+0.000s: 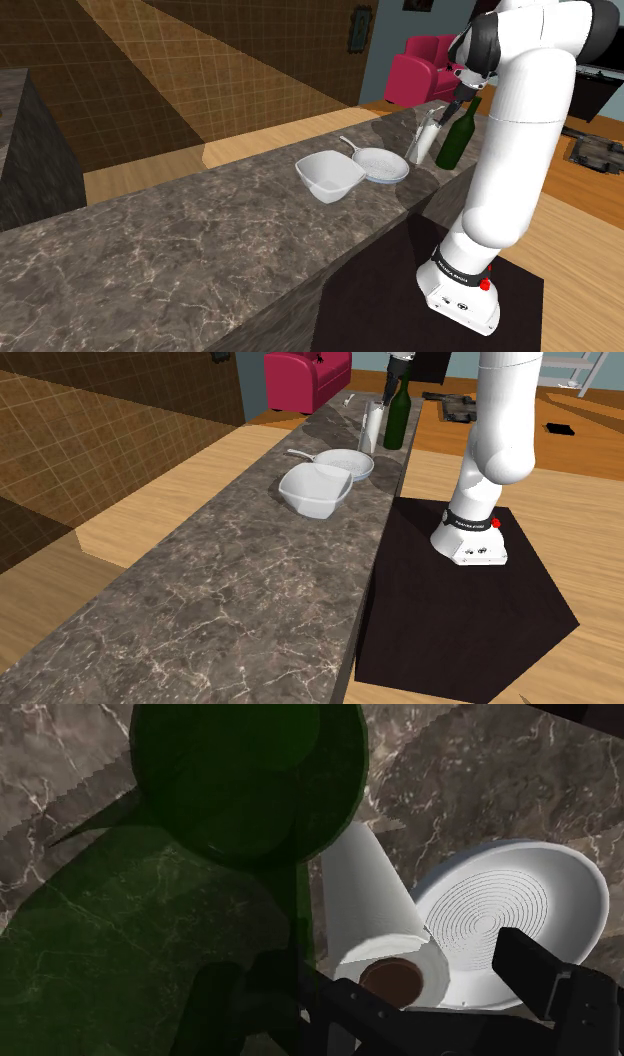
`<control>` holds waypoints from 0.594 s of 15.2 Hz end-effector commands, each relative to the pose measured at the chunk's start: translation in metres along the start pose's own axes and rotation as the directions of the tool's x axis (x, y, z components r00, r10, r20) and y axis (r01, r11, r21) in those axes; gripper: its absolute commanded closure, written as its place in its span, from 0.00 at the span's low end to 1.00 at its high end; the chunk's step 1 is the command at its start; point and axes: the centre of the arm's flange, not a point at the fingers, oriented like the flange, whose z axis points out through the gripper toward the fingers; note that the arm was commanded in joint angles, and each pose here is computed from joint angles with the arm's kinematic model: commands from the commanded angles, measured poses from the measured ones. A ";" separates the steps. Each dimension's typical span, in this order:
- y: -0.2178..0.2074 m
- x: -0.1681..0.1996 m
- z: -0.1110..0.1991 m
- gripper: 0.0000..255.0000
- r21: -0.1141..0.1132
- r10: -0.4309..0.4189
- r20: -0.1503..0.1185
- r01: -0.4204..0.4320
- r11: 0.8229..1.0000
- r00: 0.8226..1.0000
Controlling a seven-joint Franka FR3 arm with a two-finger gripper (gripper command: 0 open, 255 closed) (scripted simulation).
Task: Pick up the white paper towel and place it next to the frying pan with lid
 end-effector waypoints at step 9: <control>-0.001 0.001 -0.034 0.00 0.000 0.000 0.001 0.000 1.000 1.000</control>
